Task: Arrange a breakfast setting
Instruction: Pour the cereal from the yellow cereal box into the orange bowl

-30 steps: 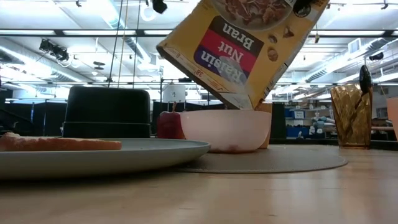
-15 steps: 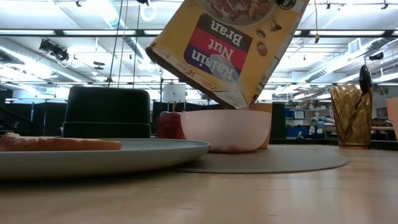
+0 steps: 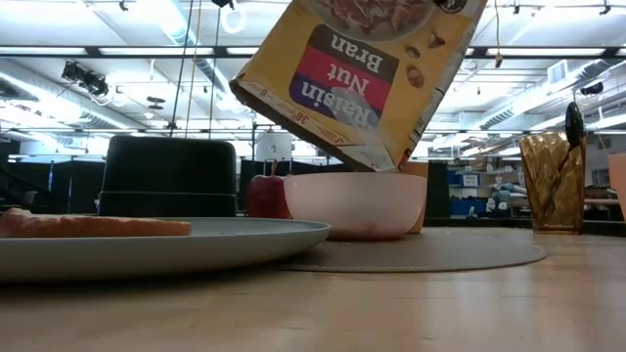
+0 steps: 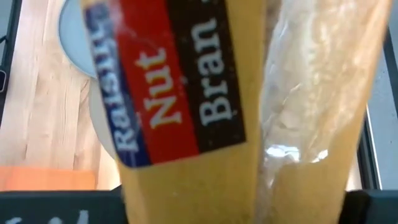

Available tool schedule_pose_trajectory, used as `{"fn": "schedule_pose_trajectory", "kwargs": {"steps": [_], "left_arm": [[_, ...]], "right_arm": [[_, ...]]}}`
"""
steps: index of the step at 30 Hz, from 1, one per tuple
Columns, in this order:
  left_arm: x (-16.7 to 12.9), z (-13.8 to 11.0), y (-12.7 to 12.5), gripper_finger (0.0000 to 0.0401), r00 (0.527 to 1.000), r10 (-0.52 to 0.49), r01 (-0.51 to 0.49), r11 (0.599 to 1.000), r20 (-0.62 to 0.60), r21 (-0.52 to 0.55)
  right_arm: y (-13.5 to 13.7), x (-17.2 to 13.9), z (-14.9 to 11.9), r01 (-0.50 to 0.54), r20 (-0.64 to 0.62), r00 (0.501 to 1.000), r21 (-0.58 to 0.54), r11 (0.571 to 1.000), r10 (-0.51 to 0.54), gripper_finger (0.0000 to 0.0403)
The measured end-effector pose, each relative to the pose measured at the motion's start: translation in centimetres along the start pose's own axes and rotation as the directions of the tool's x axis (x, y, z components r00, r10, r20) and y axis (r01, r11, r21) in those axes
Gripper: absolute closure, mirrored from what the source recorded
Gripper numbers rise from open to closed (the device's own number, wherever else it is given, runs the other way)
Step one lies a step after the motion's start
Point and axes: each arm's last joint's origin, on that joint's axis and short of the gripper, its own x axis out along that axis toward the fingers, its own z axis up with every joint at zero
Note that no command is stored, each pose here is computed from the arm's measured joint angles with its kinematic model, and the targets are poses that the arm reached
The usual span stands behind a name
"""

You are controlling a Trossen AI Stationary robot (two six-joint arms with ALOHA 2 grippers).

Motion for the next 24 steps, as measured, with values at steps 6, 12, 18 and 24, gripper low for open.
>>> {"fn": "schedule_pose_trajectory", "kwargs": {"steps": [6,12,18,24], "left_arm": [[-0.06,0.04,0.00,0.0394,1.000,0.002,-0.002,1.000,0.001,-0.002],[-0.12,0.23,-0.02,0.0394,1.000,0.004,-0.004,1.000,0.008,-0.018],[-0.09,0.33,0.01,0.0394,1.000,0.011,-0.011,1.000,0.014,-0.018],[-0.10,0.35,-0.03,0.0394,1.000,0.000,0.001,1.000,0.015,-0.020]], "right_arm": [[0.00,-0.13,0.09,0.000,0.009,1.000,-0.006,1.000,0.000,0.0251],[-0.01,-0.05,0.17,0.000,0.010,1.000,-0.011,1.000,0.000,0.0251],[-0.16,0.02,0.22,-0.012,0.010,1.000,0.001,1.000,0.012,0.0252],[-0.14,-0.25,0.05,-0.016,-0.002,1.000,-0.047,0.999,0.015,0.0252]]}}
